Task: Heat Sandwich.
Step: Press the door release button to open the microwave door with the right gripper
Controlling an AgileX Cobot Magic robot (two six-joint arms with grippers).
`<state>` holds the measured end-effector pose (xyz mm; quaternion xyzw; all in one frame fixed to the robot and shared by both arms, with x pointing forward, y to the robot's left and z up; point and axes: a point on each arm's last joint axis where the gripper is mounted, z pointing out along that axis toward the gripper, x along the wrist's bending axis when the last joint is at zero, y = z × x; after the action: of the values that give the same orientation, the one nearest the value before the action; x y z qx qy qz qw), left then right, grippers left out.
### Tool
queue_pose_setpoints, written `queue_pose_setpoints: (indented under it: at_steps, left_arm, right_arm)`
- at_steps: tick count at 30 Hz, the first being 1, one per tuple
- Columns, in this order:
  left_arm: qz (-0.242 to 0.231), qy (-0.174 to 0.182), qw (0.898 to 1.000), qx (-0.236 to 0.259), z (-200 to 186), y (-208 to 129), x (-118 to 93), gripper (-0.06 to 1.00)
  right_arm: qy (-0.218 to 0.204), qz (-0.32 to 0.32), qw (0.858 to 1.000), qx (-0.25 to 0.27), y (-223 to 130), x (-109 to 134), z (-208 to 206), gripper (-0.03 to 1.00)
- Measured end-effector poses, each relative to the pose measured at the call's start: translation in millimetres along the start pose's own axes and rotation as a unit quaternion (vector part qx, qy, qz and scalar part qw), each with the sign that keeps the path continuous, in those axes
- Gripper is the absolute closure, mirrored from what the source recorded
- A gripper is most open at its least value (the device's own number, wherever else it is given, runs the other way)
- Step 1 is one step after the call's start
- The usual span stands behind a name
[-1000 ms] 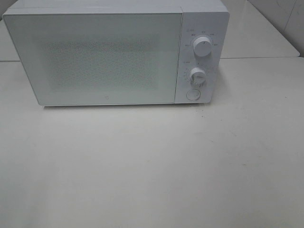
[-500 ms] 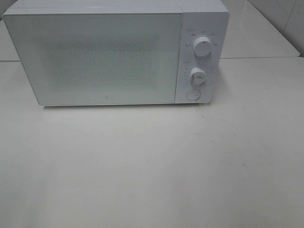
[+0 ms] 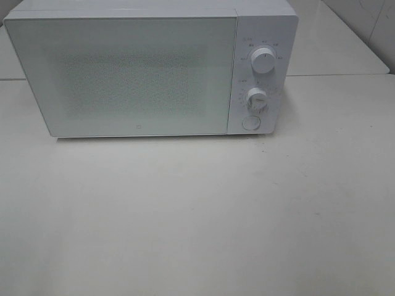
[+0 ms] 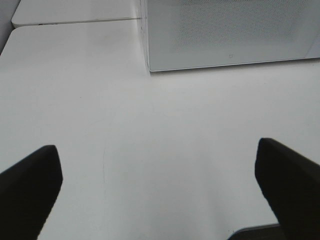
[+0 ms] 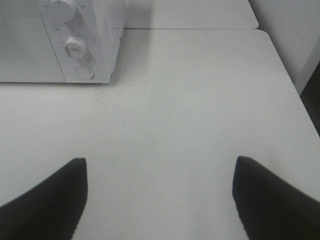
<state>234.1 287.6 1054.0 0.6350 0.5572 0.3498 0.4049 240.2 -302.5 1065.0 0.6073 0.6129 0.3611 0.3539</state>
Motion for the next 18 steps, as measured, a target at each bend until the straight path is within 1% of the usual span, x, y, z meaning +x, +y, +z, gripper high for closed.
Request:
queue_pose_setpoints:
  at_steps: [6,7,9,12,14,18]
  left_arm:
    - [0.0,0.0,1.0,0.0,0,0,0,-0.05]
    - [0.0,0.0,1.0,0.0,0,0,0,-0.05]
    - [0.0,0.0,1.0,0.0,0,0,0,-0.05]
    - [0.0,0.0,1.0,0.0,0,0,0,-0.05]
    - [0.0,0.0,1.0,0.0,0,0,0,-0.05]
    - [0.0,0.0,1.0,0.0,0,0,0,-0.05]
  right_arm:
    - [0.003,-0.001,1.0,-0.018,18,2,14,0.2]
    - [0.005,-0.002,1.0,-0.031,24,2,20,0.2]
    - [0.005,-0.002,0.999,-0.033,27,3,23,0.2]
    - [0.008,-0.003,0.999,-0.052,37,4,39,0.2]
    - [0.008,-0.004,0.999,-0.054,38,4,43,0.2]
    - [0.013,-0.004,0.998,-0.056,44,6,69,0.2]
